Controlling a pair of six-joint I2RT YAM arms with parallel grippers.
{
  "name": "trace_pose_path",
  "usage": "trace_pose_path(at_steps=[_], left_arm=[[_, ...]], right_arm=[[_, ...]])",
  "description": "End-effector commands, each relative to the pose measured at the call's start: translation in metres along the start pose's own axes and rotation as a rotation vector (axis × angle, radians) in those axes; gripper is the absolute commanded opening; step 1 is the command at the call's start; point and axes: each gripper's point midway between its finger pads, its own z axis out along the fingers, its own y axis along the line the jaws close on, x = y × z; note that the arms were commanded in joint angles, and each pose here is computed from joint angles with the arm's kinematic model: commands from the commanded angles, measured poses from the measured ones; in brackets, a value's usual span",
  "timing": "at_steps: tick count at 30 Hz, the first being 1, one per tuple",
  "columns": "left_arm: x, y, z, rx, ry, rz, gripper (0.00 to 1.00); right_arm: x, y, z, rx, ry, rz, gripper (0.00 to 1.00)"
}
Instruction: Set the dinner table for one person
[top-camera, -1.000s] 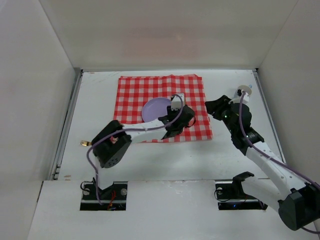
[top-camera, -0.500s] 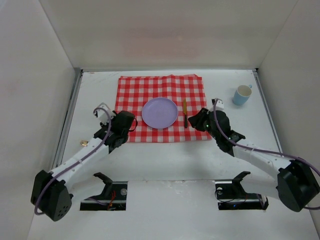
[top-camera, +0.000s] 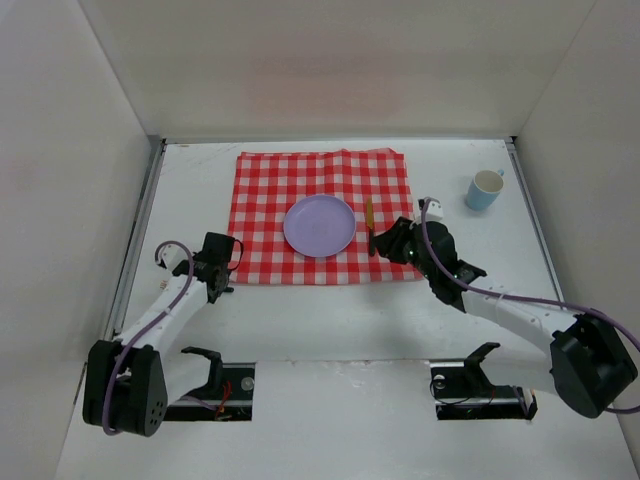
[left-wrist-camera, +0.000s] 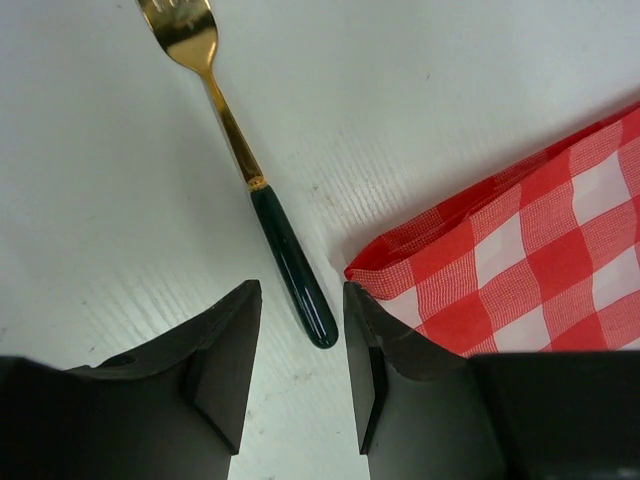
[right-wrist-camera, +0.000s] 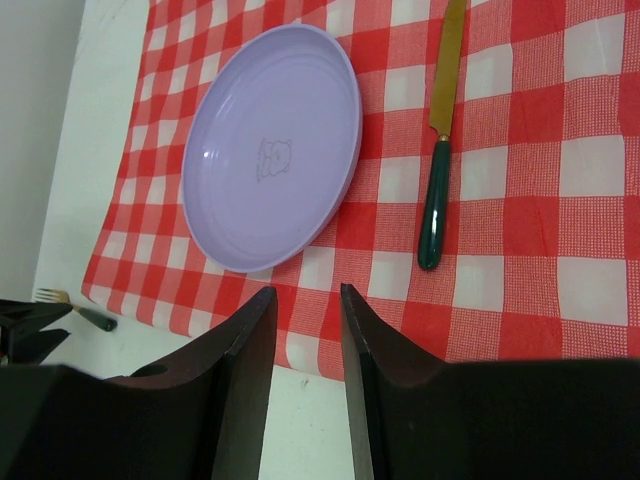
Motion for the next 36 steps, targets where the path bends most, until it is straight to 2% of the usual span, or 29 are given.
trace_pose_path(at_steps=[1,12,17,20,26,31,36], left_arm=[[0.013,-0.007,0.006,0.008,0.067,-0.017,0.36],[0.029,0.004,0.027,-0.074,0.14,0.002,0.33],[0.043,0.014,0.036,-0.111,0.219,-0.009,0.24],[0.044,0.024,0.035,-0.135,0.224,-0.003,0.18],[0.048,0.046,0.031,-0.182,0.256,0.015,0.18],[0.033,0.052,0.028,-0.175,0.214,0.033,0.06],[0.004,0.05,0.013,-0.146,0.11,0.078,0.02]], right_arm=[[-0.015,0.017,0.003,-0.056,-0.049,-0.01,0.38],[-0.011,0.013,0.006,-0.037,-0.036,-0.013,0.4],[-0.014,0.01,0.005,-0.028,-0.046,-0.007,0.42],[-0.014,0.009,0.004,-0.028,-0.048,-0.004,0.43],[-0.015,0.008,0.004,-0.024,-0.051,-0.001,0.44],[-0.015,0.007,0.004,-0.022,-0.05,-0.001,0.45],[-0.018,0.003,0.004,-0.013,-0.06,0.007,0.46]])
